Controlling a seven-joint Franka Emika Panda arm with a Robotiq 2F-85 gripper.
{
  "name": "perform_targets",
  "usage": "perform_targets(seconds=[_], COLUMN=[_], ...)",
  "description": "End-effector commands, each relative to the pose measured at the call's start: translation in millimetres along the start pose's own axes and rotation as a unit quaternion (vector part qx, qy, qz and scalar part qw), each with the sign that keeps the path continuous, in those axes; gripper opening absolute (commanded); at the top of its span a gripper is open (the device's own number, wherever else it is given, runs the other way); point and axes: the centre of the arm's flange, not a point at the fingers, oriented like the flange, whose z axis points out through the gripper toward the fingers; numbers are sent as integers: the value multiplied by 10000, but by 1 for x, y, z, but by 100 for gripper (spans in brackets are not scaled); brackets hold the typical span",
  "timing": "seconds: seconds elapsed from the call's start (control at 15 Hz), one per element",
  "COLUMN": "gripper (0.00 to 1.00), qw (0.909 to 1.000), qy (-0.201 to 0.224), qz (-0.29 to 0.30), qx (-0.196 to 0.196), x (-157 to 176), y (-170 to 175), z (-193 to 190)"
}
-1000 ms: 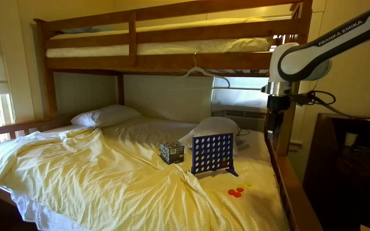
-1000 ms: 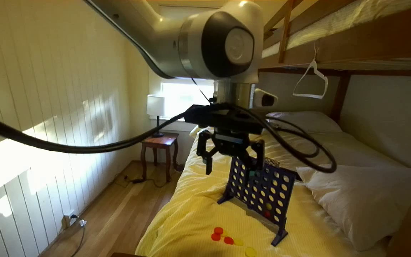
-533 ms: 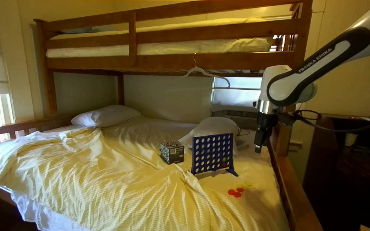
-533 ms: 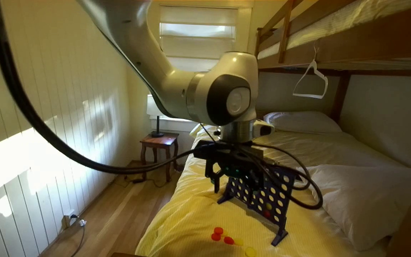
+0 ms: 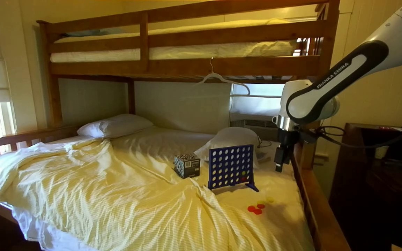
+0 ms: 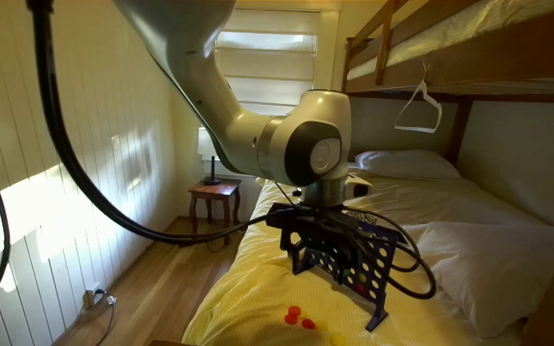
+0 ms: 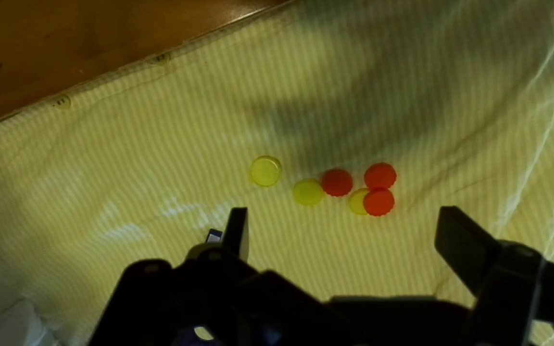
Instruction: Pick up the orange circle and put it in the blue object
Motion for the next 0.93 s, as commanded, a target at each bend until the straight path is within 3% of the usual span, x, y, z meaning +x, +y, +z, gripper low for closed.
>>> perform_targets(seconds=[0.0,0.33,0.87], gripper=[100,100,100], qw=[10000,9999,9966], qy=[0,-103,-651], qz=[0,7,-493], qx=[0,-93,-59], x=[0,15,76], y=[0,-8,-46], z=[0,9,89])
